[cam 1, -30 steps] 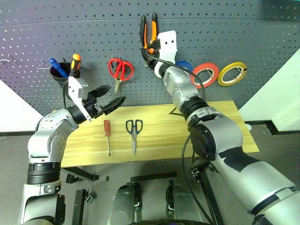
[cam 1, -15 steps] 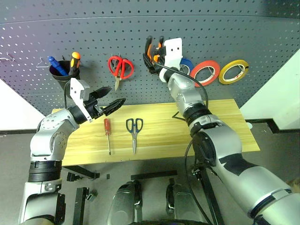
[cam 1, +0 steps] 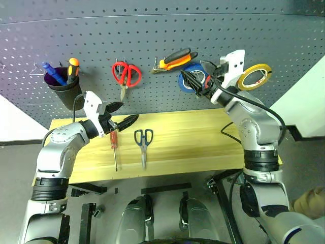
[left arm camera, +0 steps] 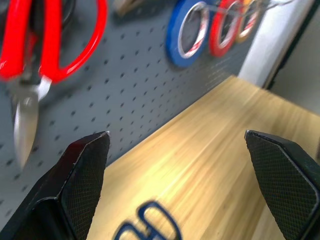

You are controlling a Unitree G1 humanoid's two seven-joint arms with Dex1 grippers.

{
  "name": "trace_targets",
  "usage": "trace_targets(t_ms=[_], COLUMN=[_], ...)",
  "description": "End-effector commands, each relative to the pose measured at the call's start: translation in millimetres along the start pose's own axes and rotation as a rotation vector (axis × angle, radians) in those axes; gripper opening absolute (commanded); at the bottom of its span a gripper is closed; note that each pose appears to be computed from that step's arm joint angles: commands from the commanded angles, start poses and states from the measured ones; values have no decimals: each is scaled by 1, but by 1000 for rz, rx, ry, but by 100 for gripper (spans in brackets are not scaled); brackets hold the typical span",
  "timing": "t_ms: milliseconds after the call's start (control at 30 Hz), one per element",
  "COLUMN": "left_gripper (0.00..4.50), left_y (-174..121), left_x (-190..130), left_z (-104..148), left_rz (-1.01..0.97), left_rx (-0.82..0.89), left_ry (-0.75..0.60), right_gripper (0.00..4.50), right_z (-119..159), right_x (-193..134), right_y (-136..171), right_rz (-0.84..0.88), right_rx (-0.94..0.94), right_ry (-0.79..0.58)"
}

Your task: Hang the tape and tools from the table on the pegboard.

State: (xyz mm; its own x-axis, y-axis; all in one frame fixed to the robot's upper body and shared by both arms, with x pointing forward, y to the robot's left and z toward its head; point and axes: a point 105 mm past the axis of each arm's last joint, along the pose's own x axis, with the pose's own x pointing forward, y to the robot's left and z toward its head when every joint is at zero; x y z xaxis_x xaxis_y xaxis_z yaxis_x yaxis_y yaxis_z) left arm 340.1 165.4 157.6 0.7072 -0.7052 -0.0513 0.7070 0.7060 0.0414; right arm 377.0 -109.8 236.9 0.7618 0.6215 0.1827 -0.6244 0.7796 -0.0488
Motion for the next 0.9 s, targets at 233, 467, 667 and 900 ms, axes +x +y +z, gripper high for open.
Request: trace_targets(t_ms=[233, 467, 667, 900], left_gripper=[450, 450, 450, 450], left_y=[-18, -20, -20, -22], left_x=[21, 33, 42, 38], left_z=[-17, -65, -94, -122], left_rz=[-18, 89, 210, 342], left_rx=[-12, -45, -35, -128], left_ry=[84, 297, 483, 643], right_gripper=[447, 447, 447, 447], right_z=[-33, -77, -99, -117], right_x=[-25, -53, -55, -36], right_y=[30, 50, 34, 6], right_rz=[221, 398, 483, 447], right_rx=[-28, 14, -3, -103], right_ry=[178, 396, 488, 550])
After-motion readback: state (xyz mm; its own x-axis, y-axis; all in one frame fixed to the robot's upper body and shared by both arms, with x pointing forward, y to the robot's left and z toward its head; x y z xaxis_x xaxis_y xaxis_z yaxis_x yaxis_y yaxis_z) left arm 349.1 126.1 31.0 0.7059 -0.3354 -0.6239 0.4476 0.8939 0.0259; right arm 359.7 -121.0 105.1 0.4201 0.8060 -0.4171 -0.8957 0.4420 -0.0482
